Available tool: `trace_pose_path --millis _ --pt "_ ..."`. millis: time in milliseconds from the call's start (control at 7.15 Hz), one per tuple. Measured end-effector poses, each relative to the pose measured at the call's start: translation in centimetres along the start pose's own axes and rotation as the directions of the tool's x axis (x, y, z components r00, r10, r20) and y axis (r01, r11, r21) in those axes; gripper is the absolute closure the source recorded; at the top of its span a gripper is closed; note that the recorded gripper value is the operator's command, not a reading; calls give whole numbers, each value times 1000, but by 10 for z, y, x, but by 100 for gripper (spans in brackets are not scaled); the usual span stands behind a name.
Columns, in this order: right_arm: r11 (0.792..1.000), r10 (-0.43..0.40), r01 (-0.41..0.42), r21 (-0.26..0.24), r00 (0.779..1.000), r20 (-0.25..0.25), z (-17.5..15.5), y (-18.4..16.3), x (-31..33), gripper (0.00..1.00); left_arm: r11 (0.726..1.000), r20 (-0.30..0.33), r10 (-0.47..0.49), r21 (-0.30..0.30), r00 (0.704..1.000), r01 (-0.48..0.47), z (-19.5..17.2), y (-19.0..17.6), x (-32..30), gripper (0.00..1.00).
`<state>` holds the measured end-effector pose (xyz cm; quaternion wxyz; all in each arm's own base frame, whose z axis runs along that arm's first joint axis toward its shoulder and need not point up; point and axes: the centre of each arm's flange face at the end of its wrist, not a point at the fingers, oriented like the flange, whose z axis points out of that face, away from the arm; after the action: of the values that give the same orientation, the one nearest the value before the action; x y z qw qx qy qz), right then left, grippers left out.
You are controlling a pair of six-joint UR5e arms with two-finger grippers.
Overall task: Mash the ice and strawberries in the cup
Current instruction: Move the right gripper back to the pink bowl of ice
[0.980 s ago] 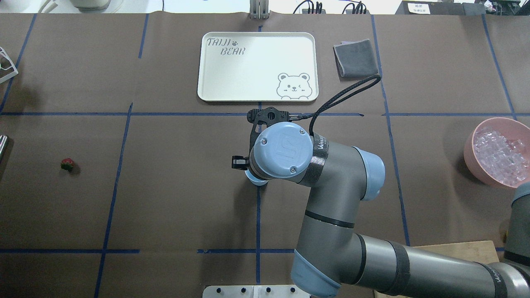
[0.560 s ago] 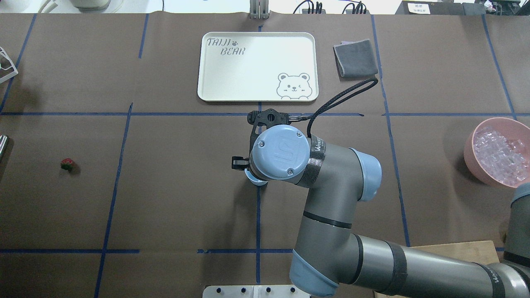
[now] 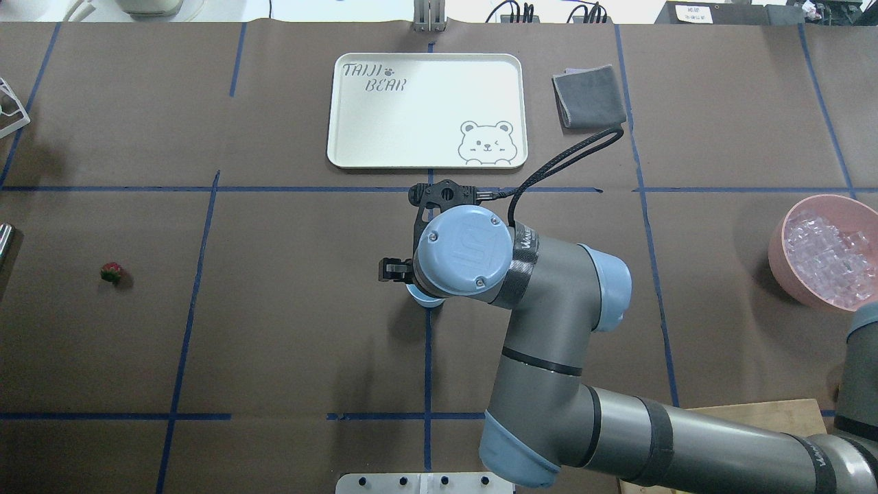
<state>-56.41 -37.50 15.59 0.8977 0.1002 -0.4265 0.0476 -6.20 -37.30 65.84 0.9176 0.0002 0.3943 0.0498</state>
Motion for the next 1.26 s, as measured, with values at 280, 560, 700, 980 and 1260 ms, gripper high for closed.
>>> trace_pose_path --millis 280,560,700,980,1260 --pt "994 -64 64 -90 998 4 -9 -48 53 1 1000 -1 0 -1 1000 0 0 0 0 0" --pt "973 -198 198 -117 980 12 -32 -84 148 1 1000 -1 0 -3 1000 0 1 0 0 0" --pt "956 -263 262 -133 965 15 -46 -94 205 1 1000 -1 -1 -3 1000 1 1 0 0 0" --pt "917 -362 359 -173 932 18 -79 -110 333 1 1000 -1 -2 -4 1000 2 2 1 -1 0" --pt "876 -447 441 -195 894 15 -97 -113 430 1 1000 -2 -1 -5 1000 1 2 1 0 0"
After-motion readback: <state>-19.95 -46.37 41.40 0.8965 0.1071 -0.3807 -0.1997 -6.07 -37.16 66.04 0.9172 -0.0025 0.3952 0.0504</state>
